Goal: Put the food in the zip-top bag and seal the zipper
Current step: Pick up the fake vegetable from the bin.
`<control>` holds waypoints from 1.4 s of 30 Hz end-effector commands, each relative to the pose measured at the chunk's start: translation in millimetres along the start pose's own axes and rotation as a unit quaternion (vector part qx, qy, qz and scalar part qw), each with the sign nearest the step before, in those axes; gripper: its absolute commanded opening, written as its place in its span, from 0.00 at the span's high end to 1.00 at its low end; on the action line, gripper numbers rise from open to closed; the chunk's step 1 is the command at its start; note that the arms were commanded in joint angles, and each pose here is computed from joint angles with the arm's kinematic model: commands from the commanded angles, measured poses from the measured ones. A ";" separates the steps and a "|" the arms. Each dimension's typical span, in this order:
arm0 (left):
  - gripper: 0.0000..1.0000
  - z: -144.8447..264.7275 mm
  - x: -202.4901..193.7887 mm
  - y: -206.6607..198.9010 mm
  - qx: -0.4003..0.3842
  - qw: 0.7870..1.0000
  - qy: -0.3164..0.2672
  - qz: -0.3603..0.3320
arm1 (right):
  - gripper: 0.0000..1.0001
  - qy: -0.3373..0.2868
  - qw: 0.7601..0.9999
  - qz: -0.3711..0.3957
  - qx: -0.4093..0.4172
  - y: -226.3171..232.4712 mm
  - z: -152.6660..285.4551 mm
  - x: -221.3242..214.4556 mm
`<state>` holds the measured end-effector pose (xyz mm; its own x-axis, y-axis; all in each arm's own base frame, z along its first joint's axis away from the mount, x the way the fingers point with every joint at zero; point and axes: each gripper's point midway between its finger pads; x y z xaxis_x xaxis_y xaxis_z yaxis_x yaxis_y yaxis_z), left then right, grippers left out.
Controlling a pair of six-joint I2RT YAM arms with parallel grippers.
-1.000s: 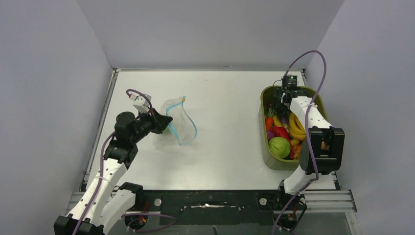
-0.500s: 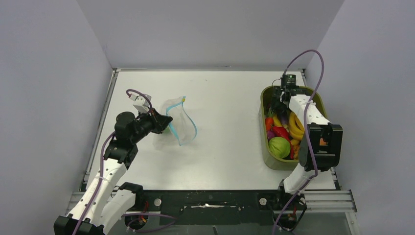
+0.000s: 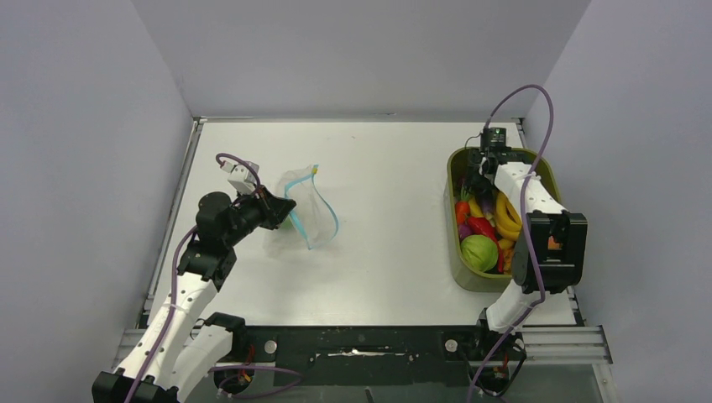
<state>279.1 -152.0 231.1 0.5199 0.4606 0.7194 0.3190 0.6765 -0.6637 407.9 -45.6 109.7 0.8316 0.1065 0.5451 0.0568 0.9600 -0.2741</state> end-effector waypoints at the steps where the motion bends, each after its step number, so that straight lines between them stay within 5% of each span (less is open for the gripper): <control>1: 1.00 3.1 8.6 -12.4 -0.023 1.000 -0.015 -0.014 | 0.55 -0.053 0.998 -0.001 -0.024 -9.9 20.6 31.0; 16: 1.00 2.2 6.9 -9.8 -0.020 1.000 -0.013 -0.016 | 0.60 -0.105 0.991 -0.007 -0.078 -19.7 72.7 49.1; 22: 1.00 1.0 5.4 -9.2 -0.021 1.000 -0.009 -0.016 | 0.62 -0.182 0.980 -0.028 -0.078 -19.3 116.1 68.9; 33: 1.00 0.6 4.8 -9.4 -0.023 1.000 -0.008 -0.015 | 0.62 -0.343 0.936 -0.052 0.054 10.9 202.3 104.4; 42: 1.00 -6.8 13.4 -31.8 -0.072 0.997 -0.013 0.024 | 0.62 -0.447 0.875 -0.034 0.186 53.8 270.7 116.5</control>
<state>278.7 -158.3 230.8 0.5425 0.4707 0.6958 0.3253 0.6459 -0.6906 366.5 53.8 328.6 0.2391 0.1086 0.9649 -0.0869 0.9921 -0.0901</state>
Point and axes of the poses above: each gripper's point midway between its finger pads, its own z axis back along the fingers, its own y axis along the line the jaws close on, x = y × z, and after that the axes turned 13 degrees about z, right-handed
